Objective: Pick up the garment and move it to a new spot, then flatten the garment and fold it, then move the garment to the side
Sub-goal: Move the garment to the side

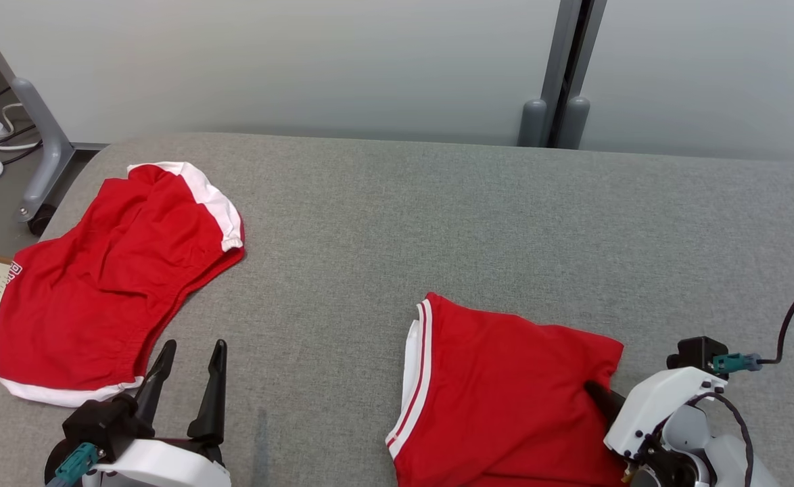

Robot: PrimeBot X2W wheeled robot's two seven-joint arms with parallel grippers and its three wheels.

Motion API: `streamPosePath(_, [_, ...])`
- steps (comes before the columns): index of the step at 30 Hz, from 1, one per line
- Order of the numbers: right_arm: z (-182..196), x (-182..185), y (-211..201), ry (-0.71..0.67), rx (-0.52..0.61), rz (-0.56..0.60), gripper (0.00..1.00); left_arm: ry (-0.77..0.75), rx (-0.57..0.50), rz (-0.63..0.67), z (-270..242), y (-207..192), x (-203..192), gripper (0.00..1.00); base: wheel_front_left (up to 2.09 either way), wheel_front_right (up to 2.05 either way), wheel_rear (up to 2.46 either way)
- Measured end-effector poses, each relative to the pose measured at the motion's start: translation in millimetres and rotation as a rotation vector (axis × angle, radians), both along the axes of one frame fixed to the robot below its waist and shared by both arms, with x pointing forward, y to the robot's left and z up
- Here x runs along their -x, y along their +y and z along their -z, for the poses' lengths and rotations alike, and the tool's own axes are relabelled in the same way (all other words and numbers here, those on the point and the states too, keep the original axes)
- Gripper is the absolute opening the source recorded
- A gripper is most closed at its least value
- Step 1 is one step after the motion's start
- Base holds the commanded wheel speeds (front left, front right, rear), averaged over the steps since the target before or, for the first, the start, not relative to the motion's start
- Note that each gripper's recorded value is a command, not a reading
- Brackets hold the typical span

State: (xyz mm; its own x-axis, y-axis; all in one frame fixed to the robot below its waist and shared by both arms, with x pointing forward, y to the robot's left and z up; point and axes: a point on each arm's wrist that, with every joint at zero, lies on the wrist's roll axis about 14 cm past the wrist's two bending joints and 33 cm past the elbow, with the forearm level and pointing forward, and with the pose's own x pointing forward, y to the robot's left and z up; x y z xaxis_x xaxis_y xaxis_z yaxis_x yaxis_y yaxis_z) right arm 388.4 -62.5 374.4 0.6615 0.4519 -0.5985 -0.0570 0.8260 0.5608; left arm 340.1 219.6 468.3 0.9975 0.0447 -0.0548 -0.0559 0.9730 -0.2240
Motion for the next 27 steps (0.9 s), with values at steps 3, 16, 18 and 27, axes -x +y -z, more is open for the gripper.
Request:
streamPosePath(3, [-4,-3,1,-0.027,0.004,0.001,0.00,-0.003,0.001,0.004,-1,-2,-1,1.00,0.00,0.00,0.00])
streamPosePath(16, [-51,-72,-29,-0.284,0.135,-0.012,0.00,-0.021,-0.017,0.077,-5,-17,-29,1.00,0.00,0.00,0.00])
streamPosePath(18, [-57,-89,-39,-0.320,0.173,-0.009,0.00,-0.033,-0.020,0.102,-8,-22,-39,1.00,0.00,0.00,0.00])
streamPosePath(27, [-74,-157,-110,-0.420,0.342,0.075,0.00,-0.061,-0.033,0.209,-7,-46,-85,1.00,0.00,0.00,0.00])
